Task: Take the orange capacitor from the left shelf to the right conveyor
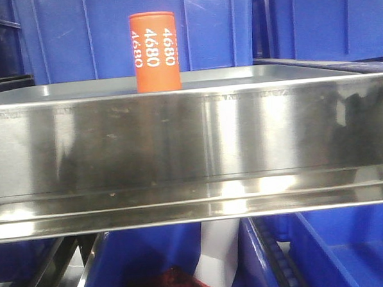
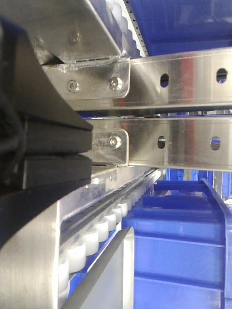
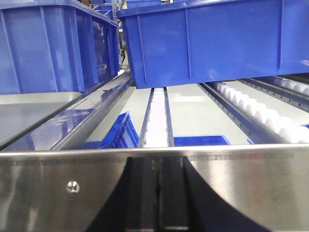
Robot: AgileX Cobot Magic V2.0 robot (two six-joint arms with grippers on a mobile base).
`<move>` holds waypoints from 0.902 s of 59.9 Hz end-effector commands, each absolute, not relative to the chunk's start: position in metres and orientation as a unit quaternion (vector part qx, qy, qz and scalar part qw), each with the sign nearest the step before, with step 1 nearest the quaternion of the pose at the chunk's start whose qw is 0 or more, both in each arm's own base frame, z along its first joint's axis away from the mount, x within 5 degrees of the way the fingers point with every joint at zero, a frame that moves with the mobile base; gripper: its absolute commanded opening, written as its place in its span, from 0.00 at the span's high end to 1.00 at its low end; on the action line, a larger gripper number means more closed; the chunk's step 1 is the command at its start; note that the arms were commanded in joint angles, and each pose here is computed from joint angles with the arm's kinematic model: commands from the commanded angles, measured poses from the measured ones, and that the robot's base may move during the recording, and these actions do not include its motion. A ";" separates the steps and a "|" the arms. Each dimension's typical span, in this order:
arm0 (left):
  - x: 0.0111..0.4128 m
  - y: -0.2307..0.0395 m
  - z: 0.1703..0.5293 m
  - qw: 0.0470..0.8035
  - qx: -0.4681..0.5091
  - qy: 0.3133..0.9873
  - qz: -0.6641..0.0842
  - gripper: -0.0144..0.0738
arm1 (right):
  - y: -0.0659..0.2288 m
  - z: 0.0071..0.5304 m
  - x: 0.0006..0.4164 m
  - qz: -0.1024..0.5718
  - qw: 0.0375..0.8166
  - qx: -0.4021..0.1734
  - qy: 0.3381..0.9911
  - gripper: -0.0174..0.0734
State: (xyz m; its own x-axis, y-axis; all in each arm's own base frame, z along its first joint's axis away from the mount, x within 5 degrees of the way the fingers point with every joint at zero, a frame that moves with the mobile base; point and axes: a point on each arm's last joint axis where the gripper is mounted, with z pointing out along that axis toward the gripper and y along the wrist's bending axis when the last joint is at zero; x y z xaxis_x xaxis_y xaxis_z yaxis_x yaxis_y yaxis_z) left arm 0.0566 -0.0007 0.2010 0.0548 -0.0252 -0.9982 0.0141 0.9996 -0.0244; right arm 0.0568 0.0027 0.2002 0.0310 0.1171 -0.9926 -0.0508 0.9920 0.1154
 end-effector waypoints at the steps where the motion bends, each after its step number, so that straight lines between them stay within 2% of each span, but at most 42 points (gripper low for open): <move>1: 0.056 -0.001 0.202 0.752 -0.005 0.659 -0.019 0.98 | 0.002 0.216 0.053 0.052 0.759 0.023 0.649 0.75; 23: 0.056 -0.001 0.202 0.752 -0.005 0.659 -0.019 0.98 | 0.002 0.217 0.053 0.053 0.762 0.023 0.645 0.75; 33: 0.056 -0.001 0.202 0.752 -0.005 0.659 -0.019 0.98 | 0.001 0.224 0.052 0.063 0.786 0.032 0.614 0.75; 44: 0.056 -0.001 0.202 0.752 -0.005 0.659 -0.019 0.98 | 0.000 0.259 0.042 0.091 0.832 0.047 0.545 0.75; 54: 0.056 -0.001 0.202 0.752 -0.005 0.659 -0.019 0.98 | 0.002 0.311 0.036 0.075 0.809 0.016 0.582 0.75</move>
